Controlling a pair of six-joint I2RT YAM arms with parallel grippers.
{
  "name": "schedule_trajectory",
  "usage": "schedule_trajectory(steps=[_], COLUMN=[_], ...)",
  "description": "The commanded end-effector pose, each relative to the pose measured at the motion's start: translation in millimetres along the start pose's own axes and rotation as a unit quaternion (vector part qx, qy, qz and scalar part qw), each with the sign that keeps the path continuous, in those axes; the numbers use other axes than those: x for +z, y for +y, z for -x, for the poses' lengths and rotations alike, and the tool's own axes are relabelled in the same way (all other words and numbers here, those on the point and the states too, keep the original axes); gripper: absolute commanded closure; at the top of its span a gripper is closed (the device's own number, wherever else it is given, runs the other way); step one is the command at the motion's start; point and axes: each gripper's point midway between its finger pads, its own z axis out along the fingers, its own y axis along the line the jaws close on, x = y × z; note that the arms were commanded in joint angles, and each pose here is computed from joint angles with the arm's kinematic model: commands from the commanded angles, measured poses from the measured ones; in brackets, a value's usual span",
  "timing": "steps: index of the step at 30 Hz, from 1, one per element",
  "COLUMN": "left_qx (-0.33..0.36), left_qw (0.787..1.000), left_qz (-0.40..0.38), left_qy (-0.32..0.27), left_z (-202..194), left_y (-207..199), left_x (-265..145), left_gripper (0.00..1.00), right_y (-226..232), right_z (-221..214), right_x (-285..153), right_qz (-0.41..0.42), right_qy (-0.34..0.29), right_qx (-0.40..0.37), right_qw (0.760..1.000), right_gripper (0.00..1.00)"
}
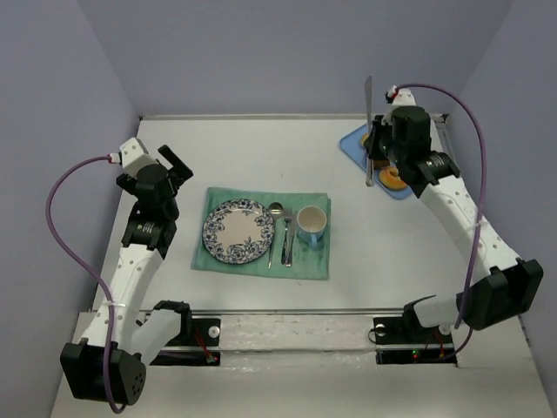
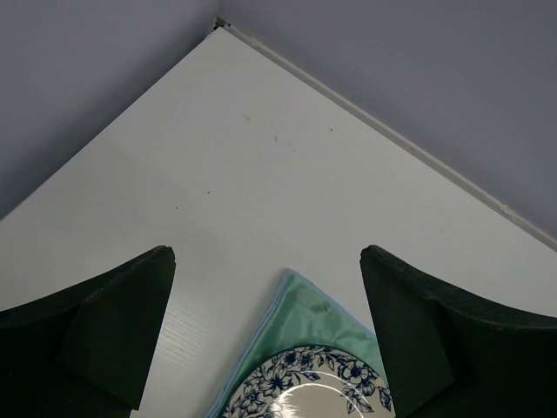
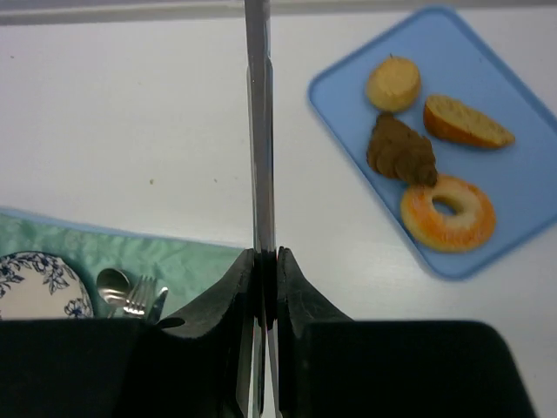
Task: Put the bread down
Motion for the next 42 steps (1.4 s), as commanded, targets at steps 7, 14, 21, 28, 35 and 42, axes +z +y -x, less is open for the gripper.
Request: schedule_trajectory(steps=[7, 14, 21, 28, 35, 42], left_qx=[-0.022, -0.021, -0.02, -0.02, -0.019, -0.017], left_qw=[0.999, 0.999, 0.999, 0.999, 0.999, 0.999], left_qz=[-0.018, -0.02, -0.012, -0.005, 0.005, 0.014], left_qy=[-0.023, -0.022, -0.024, -0.027, -0.028, -0.025], left_z=[13.6, 12.6, 13.0, 14.3, 13.6, 11.0], left_y=[-3.6, -3.9, -1.8, 0.9, 4.5, 6.1], left_x=[-8.4, -8.8, -7.3, -7.5, -6.2, -2.3], left_gripper=[0.01, 0.01, 0.01, 0.01, 0.01, 0.01], right_y=[-49.0, -64.3, -79.1, -94.0, -106.3, -105.2], right_z=[-94.2, -88.3, -79.9, -65.9, -74.2, -96.0], right_x=[-40.0, -30.7, -9.7, 4.5, 18.3, 37.6], right_qz=[-0.049, -0.058, -0.052, -0.059, -0.068, -0.053], right_qy=[0.086, 0.1, 0.114, 0.112, 0.135, 0.175], right_qx=[0.088, 0.098, 0.109, 0.116, 0.1, 0.092], right_qw=[0.991, 0.988, 0.986, 0.985, 0.983, 0.979], right_gripper=[0.79, 0.63, 0.51, 0.4, 0.34, 0.32])
